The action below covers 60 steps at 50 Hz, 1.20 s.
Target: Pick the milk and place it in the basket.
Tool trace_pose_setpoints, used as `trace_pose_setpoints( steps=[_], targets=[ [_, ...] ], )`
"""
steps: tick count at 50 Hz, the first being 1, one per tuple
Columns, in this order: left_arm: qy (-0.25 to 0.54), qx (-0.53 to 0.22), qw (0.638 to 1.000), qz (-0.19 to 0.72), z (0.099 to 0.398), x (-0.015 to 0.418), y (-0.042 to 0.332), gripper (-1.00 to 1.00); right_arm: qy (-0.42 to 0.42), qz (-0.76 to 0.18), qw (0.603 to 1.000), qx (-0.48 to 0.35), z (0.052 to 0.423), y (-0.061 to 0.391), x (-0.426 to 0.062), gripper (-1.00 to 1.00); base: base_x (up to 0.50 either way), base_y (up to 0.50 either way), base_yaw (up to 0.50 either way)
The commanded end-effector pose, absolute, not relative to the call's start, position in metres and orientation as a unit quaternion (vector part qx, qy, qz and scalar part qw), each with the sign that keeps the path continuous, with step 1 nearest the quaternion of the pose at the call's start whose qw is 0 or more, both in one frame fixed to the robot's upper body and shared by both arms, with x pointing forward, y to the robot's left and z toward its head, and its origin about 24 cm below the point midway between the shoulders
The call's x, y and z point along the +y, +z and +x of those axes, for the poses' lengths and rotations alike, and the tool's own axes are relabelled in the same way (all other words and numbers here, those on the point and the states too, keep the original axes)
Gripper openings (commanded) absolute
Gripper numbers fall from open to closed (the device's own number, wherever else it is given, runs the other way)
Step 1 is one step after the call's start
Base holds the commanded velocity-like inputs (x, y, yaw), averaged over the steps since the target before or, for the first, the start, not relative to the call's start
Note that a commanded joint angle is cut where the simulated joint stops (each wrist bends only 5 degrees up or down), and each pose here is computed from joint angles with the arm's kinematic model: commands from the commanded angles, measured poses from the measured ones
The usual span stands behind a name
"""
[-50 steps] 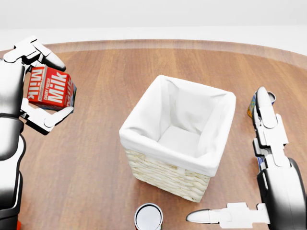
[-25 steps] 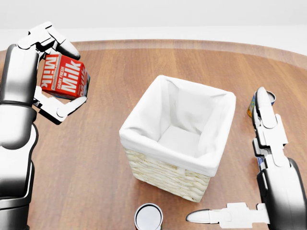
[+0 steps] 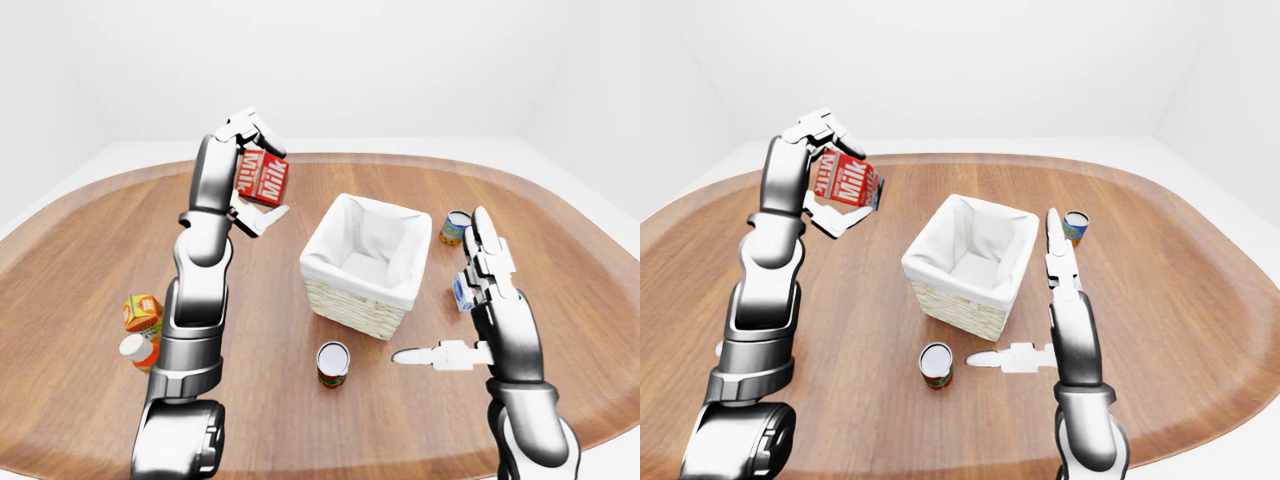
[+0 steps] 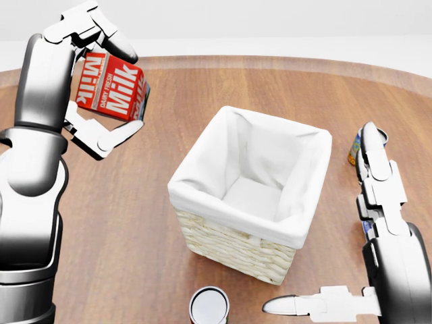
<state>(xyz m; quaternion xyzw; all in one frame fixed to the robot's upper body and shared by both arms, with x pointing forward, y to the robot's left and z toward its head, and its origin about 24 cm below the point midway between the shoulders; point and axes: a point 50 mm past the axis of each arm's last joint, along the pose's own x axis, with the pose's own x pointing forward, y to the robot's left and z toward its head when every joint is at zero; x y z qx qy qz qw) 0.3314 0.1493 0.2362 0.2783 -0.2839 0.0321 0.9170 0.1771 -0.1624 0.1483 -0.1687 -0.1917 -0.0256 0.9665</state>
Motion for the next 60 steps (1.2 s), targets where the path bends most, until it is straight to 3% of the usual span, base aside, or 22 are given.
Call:
trace_pose_setpoints(
  steps=[1, 20, 41, 60],
  targets=[
    [0.018, -0.311, 0.909, 0.278, 0.328, 0.132, 0.248, -1.0, -0.025, -0.168, 0.967, -0.192, 0.177, 0.148, -0.163, 1.0, 0.0, 0.0, 0.0],
    [-0.005, -0.264, 0.925, 0.273, 0.343, 0.11, 0.223, -1.0, -0.027, -0.168, 0.967, -0.192, 0.177, 0.148, -0.163, 1.0, 0.0, 0.0, 0.0],
    [-0.062, -0.287, 0.931, 0.219, 0.336, 0.09, 0.234, -1.0, -0.026, -0.167, 0.967, -0.192, 0.177, 0.148, -0.164, 1.0, 0.0, 0.0, 0.0],
    [-0.065, -0.28, 0.933, 0.217, 0.338, 0.087, 0.23, -1.0, -0.026, -0.167, 0.967, -0.192, 0.178, 0.147, -0.164, 1.0, 0.0, 0.0, 0.0]
  ],
)
